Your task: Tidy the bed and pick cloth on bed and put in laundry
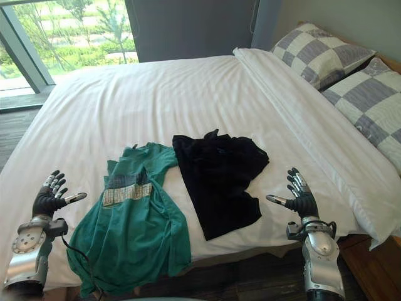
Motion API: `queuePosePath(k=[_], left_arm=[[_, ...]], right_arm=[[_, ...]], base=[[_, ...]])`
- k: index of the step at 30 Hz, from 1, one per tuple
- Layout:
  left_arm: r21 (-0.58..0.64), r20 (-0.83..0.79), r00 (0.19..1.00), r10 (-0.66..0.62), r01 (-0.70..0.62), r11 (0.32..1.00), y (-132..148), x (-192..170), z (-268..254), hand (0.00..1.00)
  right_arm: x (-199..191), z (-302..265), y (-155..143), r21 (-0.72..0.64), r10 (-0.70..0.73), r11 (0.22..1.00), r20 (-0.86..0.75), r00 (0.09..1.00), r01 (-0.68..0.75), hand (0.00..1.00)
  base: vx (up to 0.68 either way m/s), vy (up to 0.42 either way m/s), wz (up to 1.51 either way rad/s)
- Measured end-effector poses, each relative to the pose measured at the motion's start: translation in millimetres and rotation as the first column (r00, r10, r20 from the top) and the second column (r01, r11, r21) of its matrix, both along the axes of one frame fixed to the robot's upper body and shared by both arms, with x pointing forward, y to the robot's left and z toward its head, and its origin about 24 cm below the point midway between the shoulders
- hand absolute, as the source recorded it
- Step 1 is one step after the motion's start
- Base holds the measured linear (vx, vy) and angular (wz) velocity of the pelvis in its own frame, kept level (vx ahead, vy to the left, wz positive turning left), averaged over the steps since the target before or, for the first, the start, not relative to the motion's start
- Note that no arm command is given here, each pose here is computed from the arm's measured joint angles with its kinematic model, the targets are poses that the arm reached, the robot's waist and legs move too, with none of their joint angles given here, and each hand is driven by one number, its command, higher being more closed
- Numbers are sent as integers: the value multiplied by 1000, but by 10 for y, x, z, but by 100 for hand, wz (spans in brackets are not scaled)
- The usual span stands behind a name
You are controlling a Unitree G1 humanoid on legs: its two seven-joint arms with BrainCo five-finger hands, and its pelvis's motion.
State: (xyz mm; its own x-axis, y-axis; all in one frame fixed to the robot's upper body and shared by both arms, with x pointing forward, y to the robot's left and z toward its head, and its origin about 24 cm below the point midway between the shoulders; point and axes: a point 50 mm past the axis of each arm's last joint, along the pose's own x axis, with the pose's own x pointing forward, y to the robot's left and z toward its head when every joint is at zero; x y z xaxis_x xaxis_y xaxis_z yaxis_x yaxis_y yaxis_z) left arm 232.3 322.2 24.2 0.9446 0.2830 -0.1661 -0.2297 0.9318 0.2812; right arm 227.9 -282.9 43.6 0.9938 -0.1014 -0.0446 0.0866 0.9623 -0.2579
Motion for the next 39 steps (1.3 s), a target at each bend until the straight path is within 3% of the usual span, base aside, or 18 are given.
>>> queuePosePath(k=[4,12,20,21,26,28,29,35,39], left_arm=[[58,-34,998,-54,56,997,-48,183,30,0],[213,147,982,-116,83,973,-210,933,802,0],[363,173,980,-94,26,931,-333,1072,975,0],[372,184,979,-89,15,928,-367,1094,998,100],[490,202,975,-89,-22,871,-453,1142,1099,100],[573,128,983,-129,33,819,-523,1158,1065,100],[602,23,983,-181,131,788,-559,1167,1074,100],[604,-105,975,-195,219,766,-479,1128,1047,100],[606,-166,957,-240,291,741,-360,742,826,100]], right_arm=[[191,136,140,17,50,999,59,997,-51,0],[619,830,334,27,73,996,323,943,-86,0],[544,1209,593,16,167,980,478,862,-199,0],[528,1249,654,6,190,975,494,849,-222,0],[463,1346,819,-9,240,960,539,807,-279,0],[434,1389,841,-18,245,959,556,794,-283,0],[435,1404,895,-26,265,953,560,785,-303,0],[492,1496,1109,-94,352,926,566,745,-366,0],[541,1460,1095,-212,374,927,499,781,-308,0]], base=[[-62,15,-16],[-120,23,-17],[2,-18,-23],[-10,-57,-4],[-1,-74,-1],[15,-79,3],[33,-56,-3],[51,-45,-14],[73,-72,-1]])
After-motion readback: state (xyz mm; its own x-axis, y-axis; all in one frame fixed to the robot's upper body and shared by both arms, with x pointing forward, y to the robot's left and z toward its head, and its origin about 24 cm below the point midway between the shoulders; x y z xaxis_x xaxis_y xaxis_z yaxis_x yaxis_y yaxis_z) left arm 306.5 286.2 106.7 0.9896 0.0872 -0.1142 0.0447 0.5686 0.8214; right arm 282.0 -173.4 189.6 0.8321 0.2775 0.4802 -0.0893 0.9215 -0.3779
